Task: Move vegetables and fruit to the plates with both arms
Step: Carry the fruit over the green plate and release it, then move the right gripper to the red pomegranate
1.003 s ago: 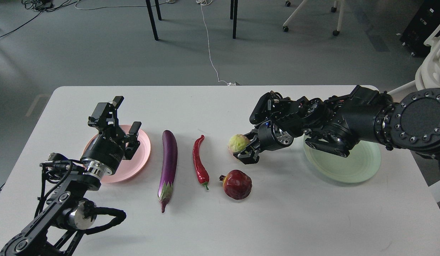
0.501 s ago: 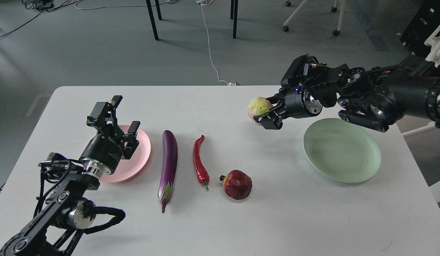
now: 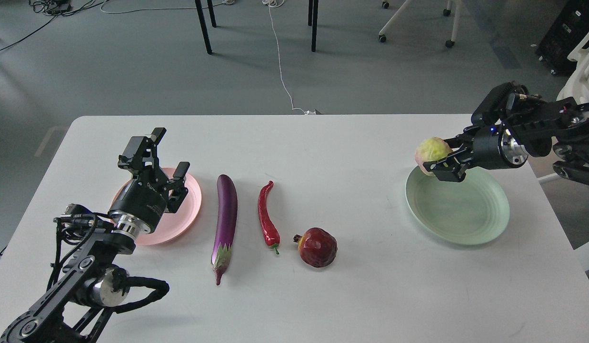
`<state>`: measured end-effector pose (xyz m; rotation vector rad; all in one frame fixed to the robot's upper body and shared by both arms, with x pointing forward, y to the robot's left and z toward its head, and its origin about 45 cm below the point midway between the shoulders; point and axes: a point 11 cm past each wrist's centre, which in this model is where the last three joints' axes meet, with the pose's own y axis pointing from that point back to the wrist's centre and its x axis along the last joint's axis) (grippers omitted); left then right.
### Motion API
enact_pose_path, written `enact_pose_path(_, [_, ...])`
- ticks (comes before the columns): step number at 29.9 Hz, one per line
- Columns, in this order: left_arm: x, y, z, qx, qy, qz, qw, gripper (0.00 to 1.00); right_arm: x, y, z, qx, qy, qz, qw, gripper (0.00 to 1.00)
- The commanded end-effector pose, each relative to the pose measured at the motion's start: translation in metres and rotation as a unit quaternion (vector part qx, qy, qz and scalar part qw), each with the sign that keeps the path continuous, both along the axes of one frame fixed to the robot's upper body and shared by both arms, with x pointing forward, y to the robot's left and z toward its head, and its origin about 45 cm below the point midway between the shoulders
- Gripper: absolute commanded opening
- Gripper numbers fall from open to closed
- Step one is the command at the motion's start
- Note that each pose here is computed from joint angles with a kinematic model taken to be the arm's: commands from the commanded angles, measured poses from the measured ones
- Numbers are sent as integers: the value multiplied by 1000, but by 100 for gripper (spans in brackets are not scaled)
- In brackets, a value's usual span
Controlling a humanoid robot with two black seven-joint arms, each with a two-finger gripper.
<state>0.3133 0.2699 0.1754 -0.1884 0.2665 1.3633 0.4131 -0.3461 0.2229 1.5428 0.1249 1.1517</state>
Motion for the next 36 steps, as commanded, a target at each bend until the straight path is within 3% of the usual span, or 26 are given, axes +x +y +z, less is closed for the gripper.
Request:
enact_pose_path(1, [0,1,0,2,0,0,1000,99,-12,-20,-15,-4,15,-21,1000,55])
enact_pose_path(15, [-1,0,-1,2,1,-1,1000,99,-21,-69,-43,-35,-1,-55,998,61])
enact_pose_path(18, [-1,0,-1,2,2,-1,1000,99,-20,-67,-42,-32,-6,-52,998,74])
enact_pose_path(21, [-2,1,-2,2,3,-2,1000,99,-19,-67,-41,-29,-12,-49,998,94])
enact_pose_path(29, [-2,0,-1,3,2,-2,1000,99,-11,-57,-28,-13,-29,-39,999,97])
enact_pose_path(36, [-2,1,-1,3,1,-2,1000,99,-17,4,6,70,-22,2,997,97])
